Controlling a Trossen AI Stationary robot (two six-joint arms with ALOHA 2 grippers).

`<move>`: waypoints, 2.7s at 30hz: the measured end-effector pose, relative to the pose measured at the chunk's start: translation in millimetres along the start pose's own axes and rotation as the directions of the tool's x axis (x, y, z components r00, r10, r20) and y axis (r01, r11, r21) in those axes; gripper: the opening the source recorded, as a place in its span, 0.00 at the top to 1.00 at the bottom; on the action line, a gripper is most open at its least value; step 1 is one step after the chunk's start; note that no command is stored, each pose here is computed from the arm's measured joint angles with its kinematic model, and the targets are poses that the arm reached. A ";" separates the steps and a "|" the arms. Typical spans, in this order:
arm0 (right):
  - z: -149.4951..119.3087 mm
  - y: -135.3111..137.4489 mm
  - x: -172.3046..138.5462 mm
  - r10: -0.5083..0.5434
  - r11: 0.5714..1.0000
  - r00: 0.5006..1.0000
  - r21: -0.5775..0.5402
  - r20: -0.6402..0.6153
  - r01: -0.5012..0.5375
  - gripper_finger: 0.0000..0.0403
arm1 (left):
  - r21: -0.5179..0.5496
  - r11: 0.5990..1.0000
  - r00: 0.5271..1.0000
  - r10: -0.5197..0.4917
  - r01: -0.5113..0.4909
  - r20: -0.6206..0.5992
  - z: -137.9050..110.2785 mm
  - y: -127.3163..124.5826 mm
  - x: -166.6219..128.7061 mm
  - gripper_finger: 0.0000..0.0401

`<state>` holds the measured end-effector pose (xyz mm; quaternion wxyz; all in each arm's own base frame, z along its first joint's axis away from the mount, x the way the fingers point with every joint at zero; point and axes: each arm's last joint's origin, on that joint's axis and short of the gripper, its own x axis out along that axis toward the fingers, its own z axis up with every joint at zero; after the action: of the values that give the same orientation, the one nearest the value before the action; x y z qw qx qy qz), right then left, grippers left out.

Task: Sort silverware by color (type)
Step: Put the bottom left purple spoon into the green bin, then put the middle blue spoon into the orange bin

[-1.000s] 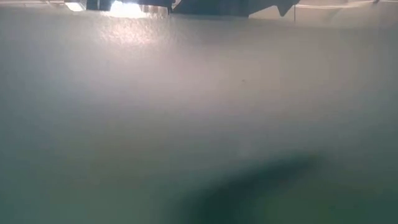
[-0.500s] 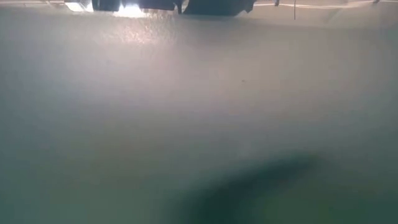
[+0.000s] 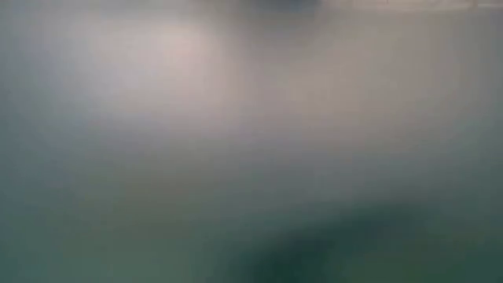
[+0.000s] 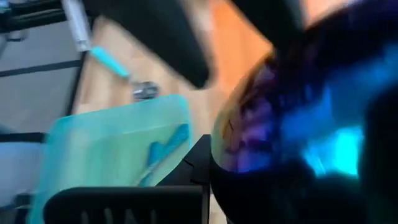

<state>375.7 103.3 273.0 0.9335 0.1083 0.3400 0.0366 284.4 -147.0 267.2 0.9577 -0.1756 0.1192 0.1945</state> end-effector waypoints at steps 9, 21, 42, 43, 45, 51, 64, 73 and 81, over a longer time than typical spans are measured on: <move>-14.5 39.9 -5.4 0.134 0.989 0.990 0.063 -0.037 -0.131 0.98 | 0.030 0.999 1.000 -0.015 0.015 -0.020 -1.8 -0.8 -1.7 0.66; -32.3 81.8 -9.1 0.250 0.962 0.967 0.130 -0.051 -0.242 0.98 | 0.069 0.998 0.999 0.004 -0.001 -0.039 6.0 6.6 -10.9 0.66; -55.3 91.7 10.1 0.310 0.936 0.930 0.233 -0.195 -0.263 0.93 | 0.073 0.997 0.999 0.007 -0.004 -0.042 41.2 32.0 -47.6 0.66; -55.4 91.7 10.1 0.310 0.934 0.930 0.243 -0.197 -0.261 0.91 | 0.071 0.997 0.999 0.006 -0.003 -0.040 42.1 32.6 -48.5 0.66; -55.4 91.7 10.1 0.312 0.933 0.929 0.249 -0.197 -0.260 0.87 | 0.071 0.997 0.999 0.005 -0.003 -0.041 43.7 34.1 -50.5 0.66; -55.7 92.3 9.8 0.329 0.926 0.921 0.263 -0.207 -0.272 0.74 | 0.091 0.996 0.999 0.008 -0.004 -0.044 46.6 37.6 -54.4 0.66; -54.2 95.5 8.9 0.403 0.900 0.889 0.267 -0.215 -0.344 0.73 | 0.113 0.993 0.991 0.002 0.013 -0.130 39.9 41.3 -54.8 0.66; -59.9 84.9 0.8 0.351 0.911 0.876 0.337 -0.330 -0.238 0.77 | 0.068 0.998 0.929 0.031 -0.006 -0.370 18.3 50.1 -51.7 0.66; -57.6 31.9 0.7 0.163 0.940 0.861 0.341 -0.482 0.013 0.78 | 0.116 0.993 0.879 0.027 0.032 -0.476 8.5 53.7 -15.5 0.66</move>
<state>339.5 144.7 236.9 0.7782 0.2640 0.5683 0.0424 249.6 -102.5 264.0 0.9080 -0.1600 0.3624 0.1365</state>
